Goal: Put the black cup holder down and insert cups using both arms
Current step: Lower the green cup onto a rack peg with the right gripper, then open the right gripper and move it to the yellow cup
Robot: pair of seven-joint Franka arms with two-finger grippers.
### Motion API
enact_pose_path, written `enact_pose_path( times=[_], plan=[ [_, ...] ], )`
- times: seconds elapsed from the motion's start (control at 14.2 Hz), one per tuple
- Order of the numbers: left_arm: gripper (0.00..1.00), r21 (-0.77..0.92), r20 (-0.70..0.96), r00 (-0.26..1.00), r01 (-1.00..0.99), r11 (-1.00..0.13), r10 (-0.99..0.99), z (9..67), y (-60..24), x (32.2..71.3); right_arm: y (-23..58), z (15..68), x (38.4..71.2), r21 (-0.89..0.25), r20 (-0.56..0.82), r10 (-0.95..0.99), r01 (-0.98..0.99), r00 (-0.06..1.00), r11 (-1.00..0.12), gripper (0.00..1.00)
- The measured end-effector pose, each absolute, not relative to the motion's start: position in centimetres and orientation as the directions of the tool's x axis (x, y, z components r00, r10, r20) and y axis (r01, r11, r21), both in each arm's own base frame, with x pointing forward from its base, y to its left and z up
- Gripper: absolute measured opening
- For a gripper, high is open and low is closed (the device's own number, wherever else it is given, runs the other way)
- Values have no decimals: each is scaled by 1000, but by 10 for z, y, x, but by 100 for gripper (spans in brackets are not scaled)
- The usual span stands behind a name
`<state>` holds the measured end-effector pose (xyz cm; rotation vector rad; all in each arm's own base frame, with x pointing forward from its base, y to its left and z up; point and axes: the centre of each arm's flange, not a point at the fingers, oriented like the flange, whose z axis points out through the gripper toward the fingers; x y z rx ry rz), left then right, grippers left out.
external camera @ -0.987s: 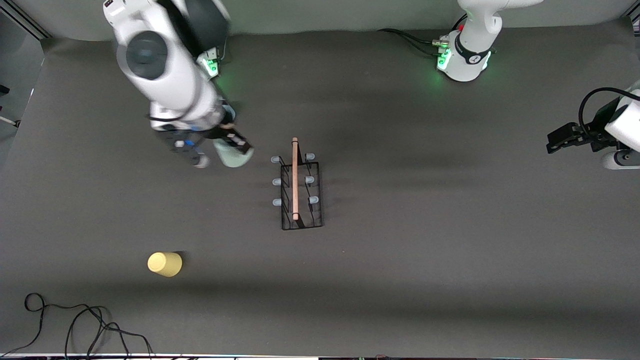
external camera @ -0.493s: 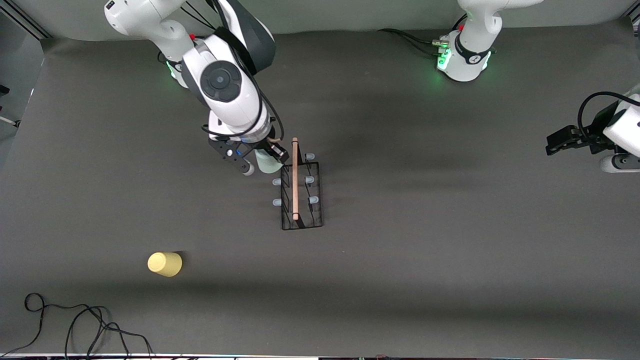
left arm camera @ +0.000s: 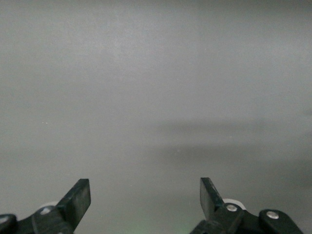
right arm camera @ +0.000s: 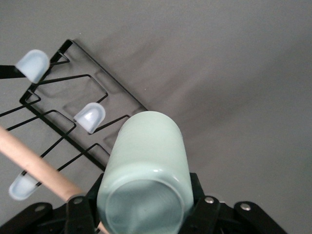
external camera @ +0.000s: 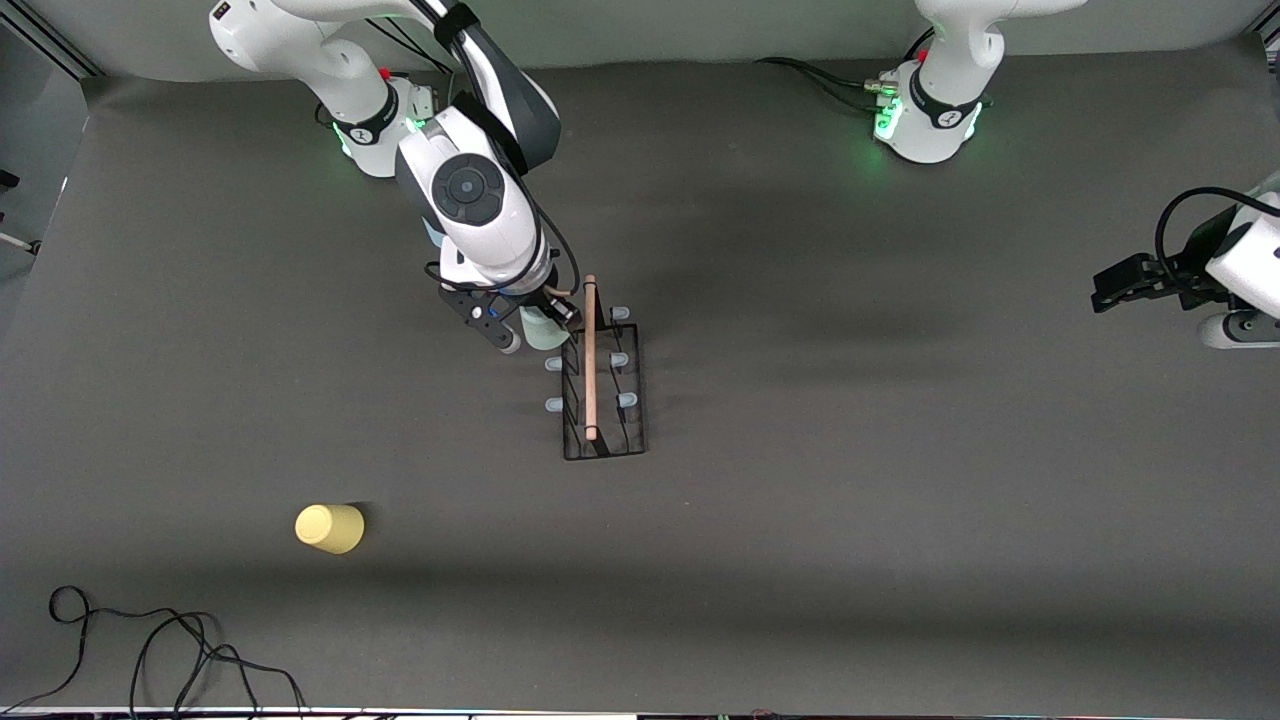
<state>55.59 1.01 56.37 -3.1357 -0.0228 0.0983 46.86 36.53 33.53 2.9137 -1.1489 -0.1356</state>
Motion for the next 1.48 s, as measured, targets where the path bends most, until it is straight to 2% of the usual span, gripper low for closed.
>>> enact_pose_path(
  times=[0.21,0.28,0.49,0.78,0.92,1.13,1.48],
  plan=[
    [100,-5,-62,998,14,-1000,14,564,10,556,363,320,467,35,-78,-689,-689,721,-724,68],
    [100,-5,-62,998,14,-1000,14,564,10,556,363,318,468,34,-86,-694,-694,715,-719,73],
    [100,-5,-59,998,13,-1000,13,565,9,556,367,337,476,16,-90,-698,-699,711,-714,99],
    [100,-4,-56,998,13,-1000,14,566,9,557,366,423,504,57,-116,-690,-688,715,-723,100],
    [100,-4,-57,998,13,-1000,14,566,9,557,343,463,524,52,-127,-644,-643,755,-764,100],
    [100,-4,-57,998,13,-1000,13,566,9,557,254,491,573,39,-112,-499,-498,859,-866,100],
    [100,-3,-58,998,12,-1000,12,566,8,557,70,486,635,38,-89,-202,-199,975,-979,100]
  ],
)
